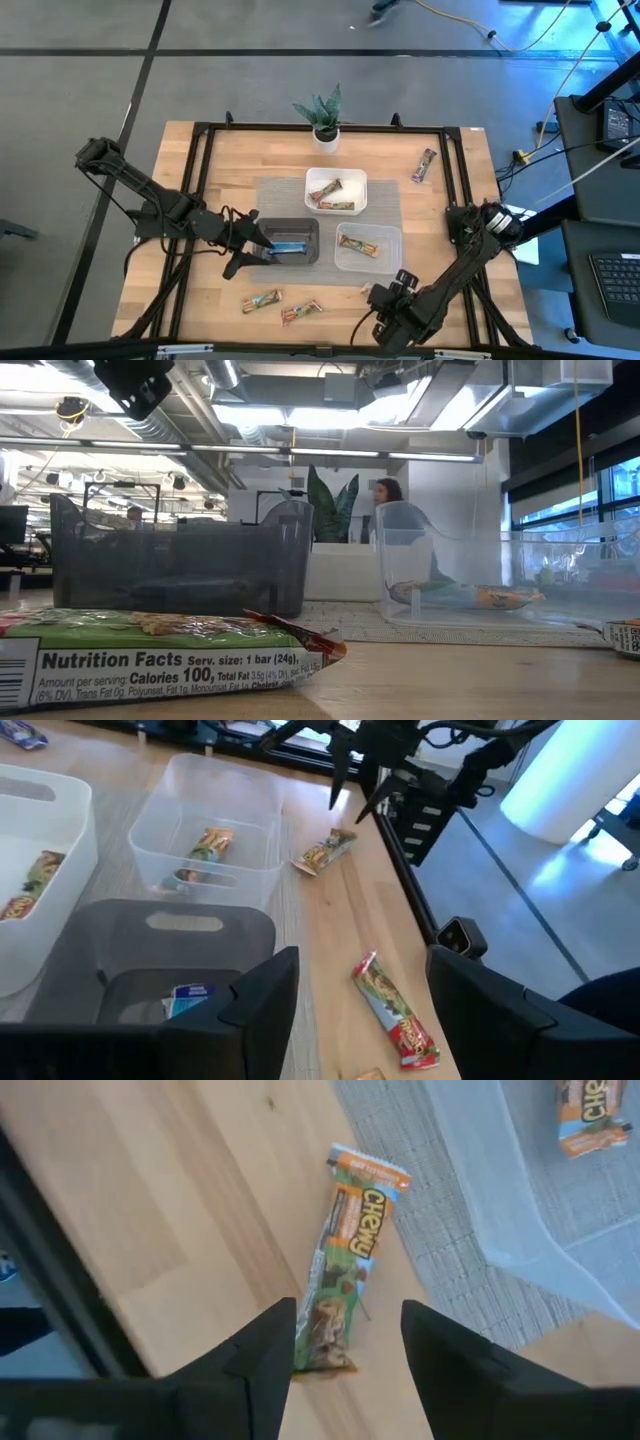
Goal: Pick and place Granola Bars by type
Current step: Put the right yellow granola bar into the transparent bin
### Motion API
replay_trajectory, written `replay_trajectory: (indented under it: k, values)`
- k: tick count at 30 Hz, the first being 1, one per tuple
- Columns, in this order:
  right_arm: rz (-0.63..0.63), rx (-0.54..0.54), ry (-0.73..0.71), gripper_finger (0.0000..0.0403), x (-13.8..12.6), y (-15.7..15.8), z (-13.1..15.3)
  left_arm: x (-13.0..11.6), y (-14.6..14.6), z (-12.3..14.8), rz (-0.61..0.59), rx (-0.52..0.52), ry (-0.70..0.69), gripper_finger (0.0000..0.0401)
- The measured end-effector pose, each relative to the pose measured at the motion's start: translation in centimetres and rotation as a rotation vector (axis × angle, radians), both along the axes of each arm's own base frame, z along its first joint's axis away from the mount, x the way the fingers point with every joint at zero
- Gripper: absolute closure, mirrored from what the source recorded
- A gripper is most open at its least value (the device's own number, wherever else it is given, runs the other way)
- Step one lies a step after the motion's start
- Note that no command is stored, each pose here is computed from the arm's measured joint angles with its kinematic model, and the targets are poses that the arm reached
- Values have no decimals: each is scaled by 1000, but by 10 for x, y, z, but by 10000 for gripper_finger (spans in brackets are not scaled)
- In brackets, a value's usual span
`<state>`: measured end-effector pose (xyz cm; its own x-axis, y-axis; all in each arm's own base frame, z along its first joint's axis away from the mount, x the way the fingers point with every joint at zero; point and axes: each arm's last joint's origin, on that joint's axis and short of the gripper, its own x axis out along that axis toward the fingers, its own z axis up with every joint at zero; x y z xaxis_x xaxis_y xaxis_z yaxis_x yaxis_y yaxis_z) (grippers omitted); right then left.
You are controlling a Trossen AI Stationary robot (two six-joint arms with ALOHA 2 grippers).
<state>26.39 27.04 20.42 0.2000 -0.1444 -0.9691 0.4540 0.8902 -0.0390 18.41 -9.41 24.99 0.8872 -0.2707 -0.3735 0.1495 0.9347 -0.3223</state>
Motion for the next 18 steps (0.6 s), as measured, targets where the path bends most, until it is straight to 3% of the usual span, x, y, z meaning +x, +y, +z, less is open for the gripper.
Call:
replay_trajectory:
  k: [5,11,18]
  values:
    - [4,-39,14,217,3,2,-13,0,0,0,-8,4,4,188]
    - [-19,-15,-4,217,7,7,-21,0,0,-1,-6,0,7,190]
    - [-18,-5,90,217,7,10,-38,0,0,-1,5,-24,15,187]
